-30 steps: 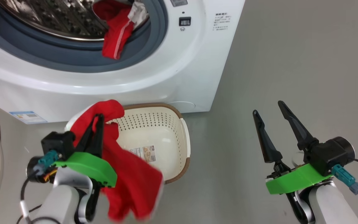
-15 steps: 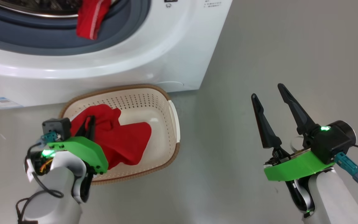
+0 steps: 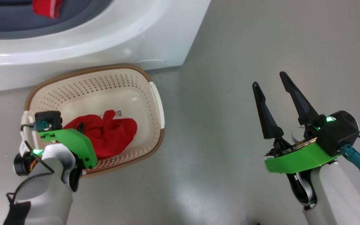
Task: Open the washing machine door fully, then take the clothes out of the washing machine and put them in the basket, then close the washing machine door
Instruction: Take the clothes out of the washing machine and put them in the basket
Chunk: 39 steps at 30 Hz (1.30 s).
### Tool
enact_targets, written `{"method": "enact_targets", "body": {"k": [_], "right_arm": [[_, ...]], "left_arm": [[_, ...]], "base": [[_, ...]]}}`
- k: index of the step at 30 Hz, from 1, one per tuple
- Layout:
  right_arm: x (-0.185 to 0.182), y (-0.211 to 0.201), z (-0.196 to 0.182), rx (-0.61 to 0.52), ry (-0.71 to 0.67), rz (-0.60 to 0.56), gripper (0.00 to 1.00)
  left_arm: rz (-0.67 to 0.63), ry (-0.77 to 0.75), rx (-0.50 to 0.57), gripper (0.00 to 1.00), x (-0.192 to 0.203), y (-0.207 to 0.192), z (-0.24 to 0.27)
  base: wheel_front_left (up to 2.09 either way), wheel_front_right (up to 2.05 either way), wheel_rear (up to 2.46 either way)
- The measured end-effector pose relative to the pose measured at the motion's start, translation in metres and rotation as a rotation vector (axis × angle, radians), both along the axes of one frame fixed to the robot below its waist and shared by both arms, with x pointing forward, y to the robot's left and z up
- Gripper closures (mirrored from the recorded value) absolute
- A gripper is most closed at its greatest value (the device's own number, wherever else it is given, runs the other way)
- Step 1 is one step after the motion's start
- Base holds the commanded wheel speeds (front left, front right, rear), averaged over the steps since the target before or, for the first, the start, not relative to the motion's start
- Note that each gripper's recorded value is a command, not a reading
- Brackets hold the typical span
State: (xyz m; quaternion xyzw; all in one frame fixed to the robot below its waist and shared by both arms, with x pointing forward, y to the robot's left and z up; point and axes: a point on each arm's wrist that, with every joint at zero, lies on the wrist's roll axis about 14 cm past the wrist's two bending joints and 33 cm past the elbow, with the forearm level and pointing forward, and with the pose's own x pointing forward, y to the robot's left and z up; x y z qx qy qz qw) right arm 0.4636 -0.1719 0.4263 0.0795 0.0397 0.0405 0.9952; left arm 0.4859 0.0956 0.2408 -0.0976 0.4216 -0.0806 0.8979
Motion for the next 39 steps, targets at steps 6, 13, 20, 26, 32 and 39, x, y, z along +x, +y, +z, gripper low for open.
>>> {"method": "enact_targets", "body": {"k": [6, 13, 20, 26, 32, 39], "right_arm": [[-0.002, -0.008, -0.011, -0.001, 0.030, -0.021, 0.00], [-0.003, -0.014, -0.024, -0.011, 0.064, -0.034, 0.00], [0.002, -0.009, -0.031, -0.006, 0.071, -0.022, 0.00], [0.004, -0.005, -0.031, 0.001, 0.069, -0.011, 0.00], [0.005, -0.001, -0.022, 0.008, 0.049, -0.002, 0.00], [0.006, 0.002, -0.010, 0.016, 0.022, 0.001, 0.00]], "left_arm": [[-0.028, 0.082, -0.003, 1.00, -0.005, -0.008, -0.023], [-0.042, 0.166, -0.002, 1.00, -0.015, -0.012, -0.045], [-0.034, 0.134, -0.006, 0.00, -0.004, -0.010, -0.045], [-0.012, 0.058, -0.014, 0.00, 0.006, -0.009, -0.033], [0.012, -0.025, -0.032, 0.00, 0.016, -0.009, -0.014], [0.039, -0.172, -0.066, 0.00, 0.032, -0.009, 0.023]], "base": [[0.00, 0.00, 0.00], [0.00, 0.00, 0.00], [0.00, 0.00, 0.00], [0.00, 0.00, 0.00], [0.00, 0.00, 0.00], [0.00, 0.00, 0.00]]}}
